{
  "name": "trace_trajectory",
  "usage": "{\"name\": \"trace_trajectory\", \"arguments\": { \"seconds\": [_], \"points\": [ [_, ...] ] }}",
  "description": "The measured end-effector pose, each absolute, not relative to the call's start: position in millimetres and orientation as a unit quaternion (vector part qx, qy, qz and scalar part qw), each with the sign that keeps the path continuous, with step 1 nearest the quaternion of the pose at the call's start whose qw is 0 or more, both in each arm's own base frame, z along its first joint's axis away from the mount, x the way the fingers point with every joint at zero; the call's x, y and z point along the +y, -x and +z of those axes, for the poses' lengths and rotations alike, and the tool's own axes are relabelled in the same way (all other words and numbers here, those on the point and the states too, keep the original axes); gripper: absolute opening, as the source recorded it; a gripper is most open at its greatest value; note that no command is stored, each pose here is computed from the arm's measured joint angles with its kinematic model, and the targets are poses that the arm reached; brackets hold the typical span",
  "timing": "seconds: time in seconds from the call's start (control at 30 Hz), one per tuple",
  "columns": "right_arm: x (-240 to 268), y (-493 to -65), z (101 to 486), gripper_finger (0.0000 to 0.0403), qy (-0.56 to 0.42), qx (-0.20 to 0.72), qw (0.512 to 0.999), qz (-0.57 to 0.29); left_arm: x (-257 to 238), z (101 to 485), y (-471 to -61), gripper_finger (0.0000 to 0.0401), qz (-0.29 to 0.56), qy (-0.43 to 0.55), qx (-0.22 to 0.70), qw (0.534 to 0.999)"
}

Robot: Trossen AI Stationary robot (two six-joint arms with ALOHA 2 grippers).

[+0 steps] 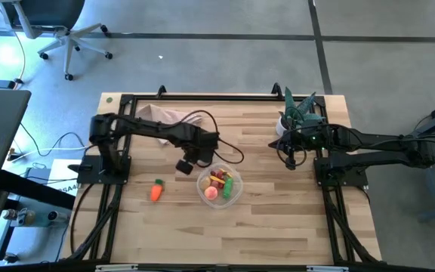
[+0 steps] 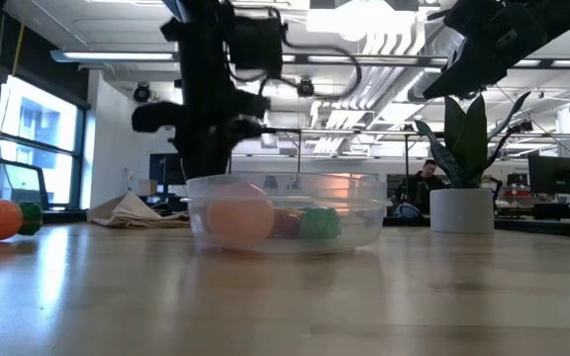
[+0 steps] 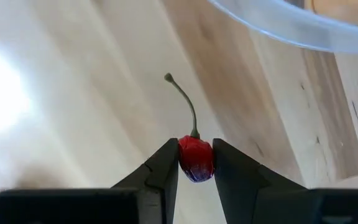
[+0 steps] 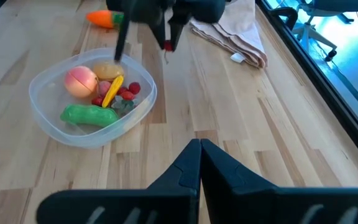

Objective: Pick and placing Produce into tupperware
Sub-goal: Put the red cherry into the transparent bin

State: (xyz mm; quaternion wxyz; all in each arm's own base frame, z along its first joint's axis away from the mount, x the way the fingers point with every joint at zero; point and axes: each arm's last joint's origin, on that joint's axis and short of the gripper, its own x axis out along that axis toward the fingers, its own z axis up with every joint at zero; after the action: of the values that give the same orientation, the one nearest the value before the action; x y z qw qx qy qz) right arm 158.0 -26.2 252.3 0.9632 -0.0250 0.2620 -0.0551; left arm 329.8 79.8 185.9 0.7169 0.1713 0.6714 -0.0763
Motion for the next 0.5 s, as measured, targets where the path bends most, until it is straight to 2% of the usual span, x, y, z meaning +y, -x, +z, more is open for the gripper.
{"name": "trace_trajectory", "arguments": {
  "seconds": [0.3,0.5],
  "points": [
    [-26,-158,252,0.0000,0.025,0.262,0.963,-0.055,69,238,-318,0.0085,-0.021,-0.178,0.600,0.780],
    [-26,-158,252,0.0000,0.025,0.262,0.963,-0.055,45,250,-329,0.0085,-0.020,-0.224,0.542,0.810]
  ]
}}
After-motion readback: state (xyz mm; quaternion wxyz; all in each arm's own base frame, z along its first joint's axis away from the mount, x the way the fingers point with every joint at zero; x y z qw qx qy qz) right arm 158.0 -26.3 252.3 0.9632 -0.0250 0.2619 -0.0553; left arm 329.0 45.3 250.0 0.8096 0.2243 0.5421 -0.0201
